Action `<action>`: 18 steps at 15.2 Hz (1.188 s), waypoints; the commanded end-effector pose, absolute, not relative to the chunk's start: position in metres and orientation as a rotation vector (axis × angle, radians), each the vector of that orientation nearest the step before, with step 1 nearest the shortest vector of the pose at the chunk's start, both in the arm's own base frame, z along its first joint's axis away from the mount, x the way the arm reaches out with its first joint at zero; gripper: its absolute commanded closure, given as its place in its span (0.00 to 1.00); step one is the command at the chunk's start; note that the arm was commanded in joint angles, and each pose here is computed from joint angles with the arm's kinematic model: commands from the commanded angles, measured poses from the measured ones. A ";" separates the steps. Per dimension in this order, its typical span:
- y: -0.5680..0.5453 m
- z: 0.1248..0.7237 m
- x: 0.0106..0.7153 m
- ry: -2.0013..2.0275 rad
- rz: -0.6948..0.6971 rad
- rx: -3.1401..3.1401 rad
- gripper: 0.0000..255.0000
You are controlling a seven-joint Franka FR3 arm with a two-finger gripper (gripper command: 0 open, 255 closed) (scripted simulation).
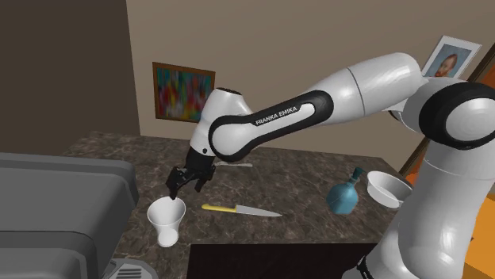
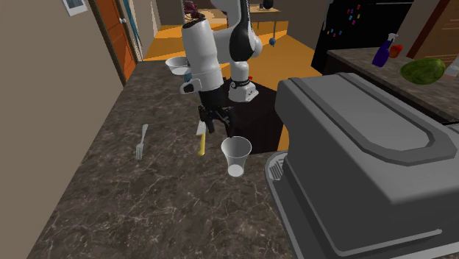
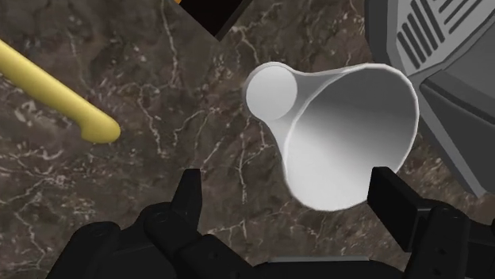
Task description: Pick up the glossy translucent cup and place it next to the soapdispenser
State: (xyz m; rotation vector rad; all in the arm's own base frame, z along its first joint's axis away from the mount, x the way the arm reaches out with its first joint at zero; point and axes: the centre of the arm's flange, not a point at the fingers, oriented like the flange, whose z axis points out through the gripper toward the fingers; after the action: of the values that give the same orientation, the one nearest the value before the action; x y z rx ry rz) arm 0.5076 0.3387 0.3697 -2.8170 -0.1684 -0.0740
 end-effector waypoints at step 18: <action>0.357 0.328 0.511 -0.170 -0.073 -2.812 1.00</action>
State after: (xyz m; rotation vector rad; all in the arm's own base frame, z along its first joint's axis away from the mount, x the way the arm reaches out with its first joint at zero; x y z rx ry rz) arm 0.5115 0.3572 0.3281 -2.8122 -0.1698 -0.0731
